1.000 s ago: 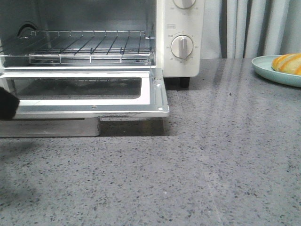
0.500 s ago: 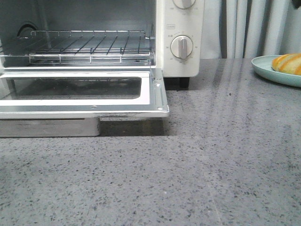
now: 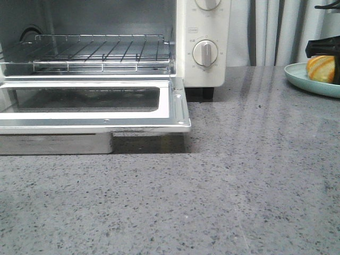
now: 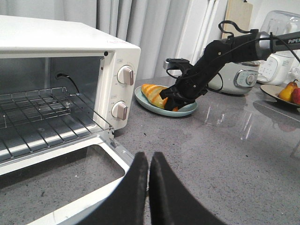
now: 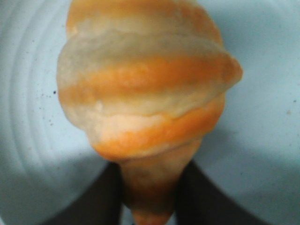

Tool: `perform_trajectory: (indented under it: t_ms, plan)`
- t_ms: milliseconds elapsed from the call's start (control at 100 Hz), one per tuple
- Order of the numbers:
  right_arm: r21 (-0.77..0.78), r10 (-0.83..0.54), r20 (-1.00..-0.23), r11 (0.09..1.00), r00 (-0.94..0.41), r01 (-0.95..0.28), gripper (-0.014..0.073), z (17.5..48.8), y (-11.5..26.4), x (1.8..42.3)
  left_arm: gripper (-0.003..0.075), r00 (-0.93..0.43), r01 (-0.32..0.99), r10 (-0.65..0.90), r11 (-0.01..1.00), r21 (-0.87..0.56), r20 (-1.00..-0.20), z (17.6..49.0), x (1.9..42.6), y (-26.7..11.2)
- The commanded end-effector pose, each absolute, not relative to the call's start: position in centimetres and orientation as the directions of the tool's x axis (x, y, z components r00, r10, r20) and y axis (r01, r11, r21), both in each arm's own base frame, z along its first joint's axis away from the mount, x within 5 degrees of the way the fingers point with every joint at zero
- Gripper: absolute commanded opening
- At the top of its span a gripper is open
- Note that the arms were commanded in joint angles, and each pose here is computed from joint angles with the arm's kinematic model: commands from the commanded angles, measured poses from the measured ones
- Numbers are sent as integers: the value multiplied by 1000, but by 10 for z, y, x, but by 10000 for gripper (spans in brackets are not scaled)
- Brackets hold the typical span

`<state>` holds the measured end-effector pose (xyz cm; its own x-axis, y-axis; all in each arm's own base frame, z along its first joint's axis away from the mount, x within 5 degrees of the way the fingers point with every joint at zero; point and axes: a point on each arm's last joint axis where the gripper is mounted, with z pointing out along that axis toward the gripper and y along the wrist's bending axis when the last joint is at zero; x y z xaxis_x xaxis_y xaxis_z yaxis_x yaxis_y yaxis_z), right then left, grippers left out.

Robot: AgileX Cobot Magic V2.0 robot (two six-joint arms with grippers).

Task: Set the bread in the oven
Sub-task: 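Grasp the orange-striped croissant with the right gripper and lift it, then carry the croissant into the oven and release it on the rack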

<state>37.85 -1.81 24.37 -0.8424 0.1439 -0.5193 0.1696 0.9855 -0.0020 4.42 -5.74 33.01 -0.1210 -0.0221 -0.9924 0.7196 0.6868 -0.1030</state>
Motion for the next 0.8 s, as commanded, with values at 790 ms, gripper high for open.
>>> perform_trajectory:
  t_ms: [790]
  plan:
    - [-162,-241,-970,612,13,-774,-69,439,244,175,-21,-10,640,-149,759,-121,-989,352,51,-48]
